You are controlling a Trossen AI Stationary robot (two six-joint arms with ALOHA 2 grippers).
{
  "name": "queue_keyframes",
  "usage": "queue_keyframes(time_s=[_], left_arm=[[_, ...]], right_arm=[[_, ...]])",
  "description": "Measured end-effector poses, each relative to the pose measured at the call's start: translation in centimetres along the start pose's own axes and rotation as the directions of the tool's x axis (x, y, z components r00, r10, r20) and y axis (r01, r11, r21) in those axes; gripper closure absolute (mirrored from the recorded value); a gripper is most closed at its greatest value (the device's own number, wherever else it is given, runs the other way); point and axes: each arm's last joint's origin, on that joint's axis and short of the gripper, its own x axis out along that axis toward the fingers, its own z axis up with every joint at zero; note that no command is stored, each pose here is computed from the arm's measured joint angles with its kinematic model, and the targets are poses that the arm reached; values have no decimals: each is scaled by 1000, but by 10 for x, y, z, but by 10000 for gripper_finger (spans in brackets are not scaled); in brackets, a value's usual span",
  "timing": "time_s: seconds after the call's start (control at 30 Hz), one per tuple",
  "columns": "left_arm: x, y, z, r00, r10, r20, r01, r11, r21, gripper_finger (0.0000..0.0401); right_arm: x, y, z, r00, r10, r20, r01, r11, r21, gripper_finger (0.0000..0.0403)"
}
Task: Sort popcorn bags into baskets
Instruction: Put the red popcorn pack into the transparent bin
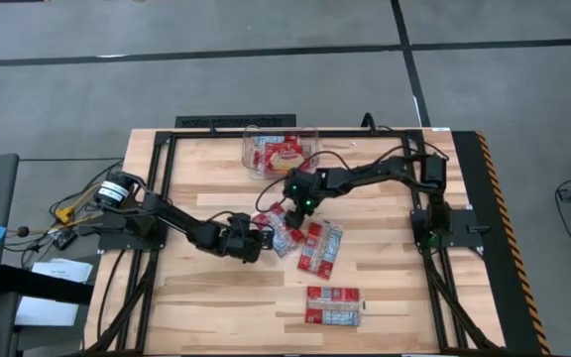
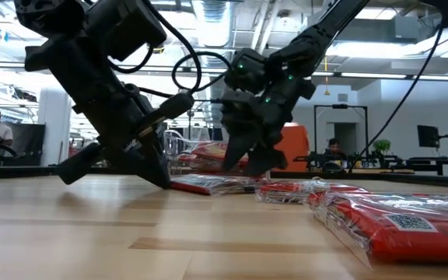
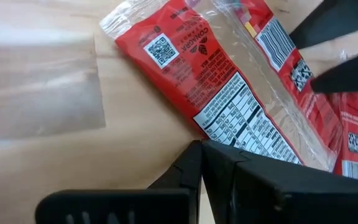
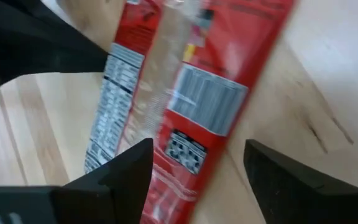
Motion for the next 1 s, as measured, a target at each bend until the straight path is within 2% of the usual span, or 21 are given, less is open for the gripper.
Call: queue_keyframes(time_s=[0.37,0.5,1.0], left_arm=[[7,-5,11,1000,-22,20,22,1000,21,401],[7,-5,12,999,-26,22,25,999,24,401],[7,-6,12,999,-35,23,35,999,31,401]], right_arm=[[3,4,2,999,44,22,-45,999,7,128],[3,5,3,998,57,36,-57,998,10,144],[5,6,4,996,63,61,-60,997,-57,355]])
